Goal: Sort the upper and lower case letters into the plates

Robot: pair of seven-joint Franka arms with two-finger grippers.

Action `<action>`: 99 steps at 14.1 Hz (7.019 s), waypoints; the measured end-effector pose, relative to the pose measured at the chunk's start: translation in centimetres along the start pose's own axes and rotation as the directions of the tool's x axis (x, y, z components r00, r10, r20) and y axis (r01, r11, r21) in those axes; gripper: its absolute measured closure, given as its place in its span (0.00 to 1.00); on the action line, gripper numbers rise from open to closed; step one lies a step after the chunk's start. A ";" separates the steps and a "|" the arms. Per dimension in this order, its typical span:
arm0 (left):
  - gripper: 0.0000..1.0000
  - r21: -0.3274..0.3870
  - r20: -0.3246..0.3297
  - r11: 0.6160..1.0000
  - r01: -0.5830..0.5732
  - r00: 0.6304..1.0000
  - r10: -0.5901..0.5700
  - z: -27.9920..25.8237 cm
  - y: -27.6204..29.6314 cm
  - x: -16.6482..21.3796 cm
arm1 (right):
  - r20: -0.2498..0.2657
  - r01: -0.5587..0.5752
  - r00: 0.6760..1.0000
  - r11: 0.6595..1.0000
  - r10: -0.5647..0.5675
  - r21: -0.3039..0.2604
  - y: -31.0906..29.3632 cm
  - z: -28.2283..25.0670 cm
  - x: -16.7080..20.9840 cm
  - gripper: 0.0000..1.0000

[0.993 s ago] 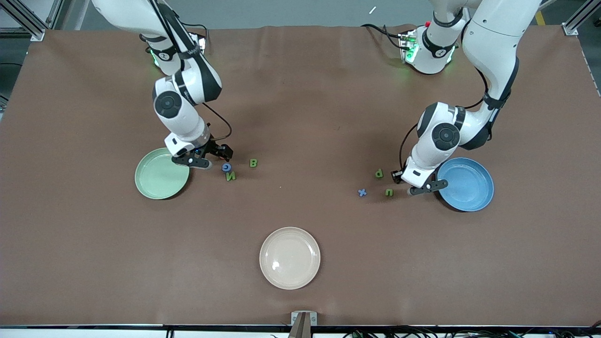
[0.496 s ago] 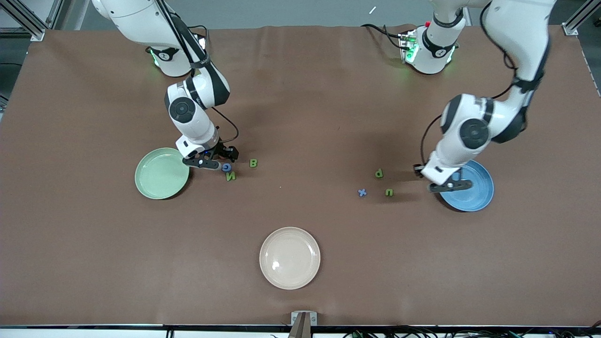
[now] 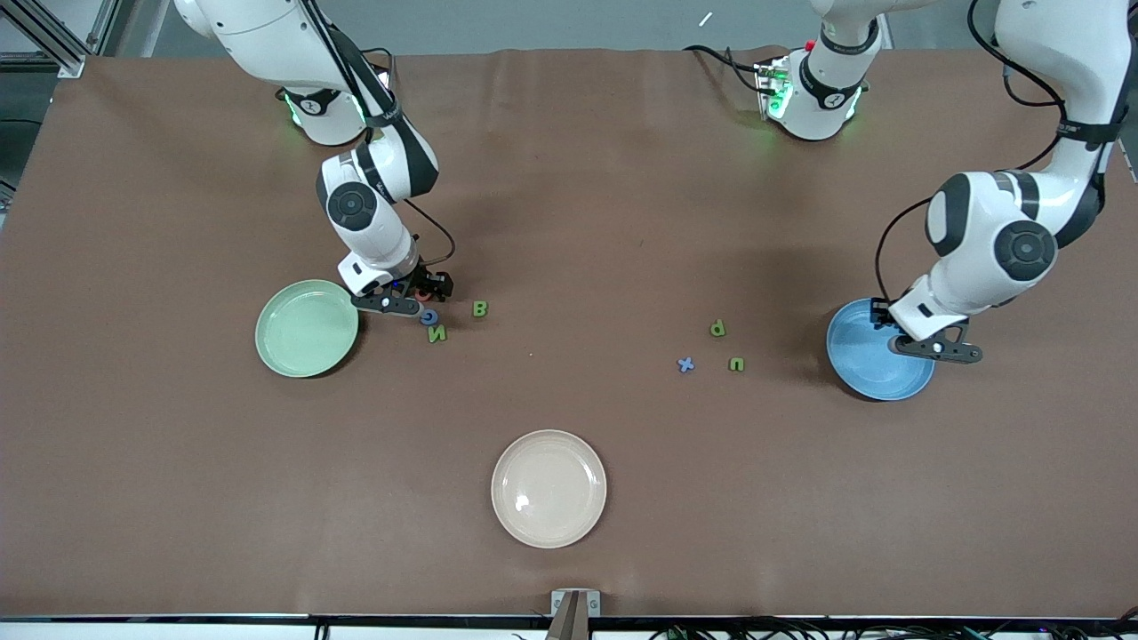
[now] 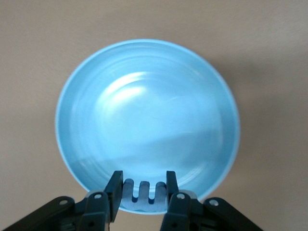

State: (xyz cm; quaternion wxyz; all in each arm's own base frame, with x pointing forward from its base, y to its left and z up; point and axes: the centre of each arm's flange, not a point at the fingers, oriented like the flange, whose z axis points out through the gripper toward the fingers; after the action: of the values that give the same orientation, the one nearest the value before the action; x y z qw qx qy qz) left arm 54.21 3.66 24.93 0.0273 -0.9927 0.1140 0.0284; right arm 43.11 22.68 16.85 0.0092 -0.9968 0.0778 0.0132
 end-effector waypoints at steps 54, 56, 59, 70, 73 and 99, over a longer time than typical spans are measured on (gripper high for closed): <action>0.46 -0.071 -0.017 0.955 0.289 0.957 -0.291 5.4 24.7 9.9 | -0.030 0.071 0.997 0.997 -0.069 0.040 -0.8 -5.8 4.9 0.00; 0.63 -0.071 -0.016 0.954 0.292 0.956 -0.294 5.4 24.7 9.9 | -0.039 0.070 0.997 0.997 -0.069 0.036 -1.1 -3.9 4.7 0.00; 0.74 -0.070 -0.017 0.952 0.299 0.954 -0.300 5.4 24.7 9.9 | -0.038 0.069 0.997 0.997 -0.068 0.028 -0.9 -1.8 4.6 0.02; 0.74 0.080 0.012 0.965 0.249 0.968 -0.251 -2.1 18.4 8.3 | -0.042 0.083 0.996 0.996 -0.082 0.024 -1.4 -0.7 4.2 0.32; 0.74 0.082 0.049 0.978 0.190 0.980 -0.194 -1.8 13.3 6.0 | -0.042 0.081 0.996 0.996 -0.080 0.023 -1.3 -0.7 4.3 0.41; 0.20 0.023 -0.016 0.999 -0.030 0.999 0.031 5.1 2.9 -0.2 | 0.093 0.273 0.957 0.962 -0.273 0.017 23.6 -2.5 13.3 0.66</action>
State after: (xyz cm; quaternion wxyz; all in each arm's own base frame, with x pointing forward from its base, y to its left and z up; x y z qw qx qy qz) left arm 53.06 1.16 19.77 0.0375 -0.9907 0.1296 0.0192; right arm 52.66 -2.71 18.60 0.0164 -0.9963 -0.0608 0.0590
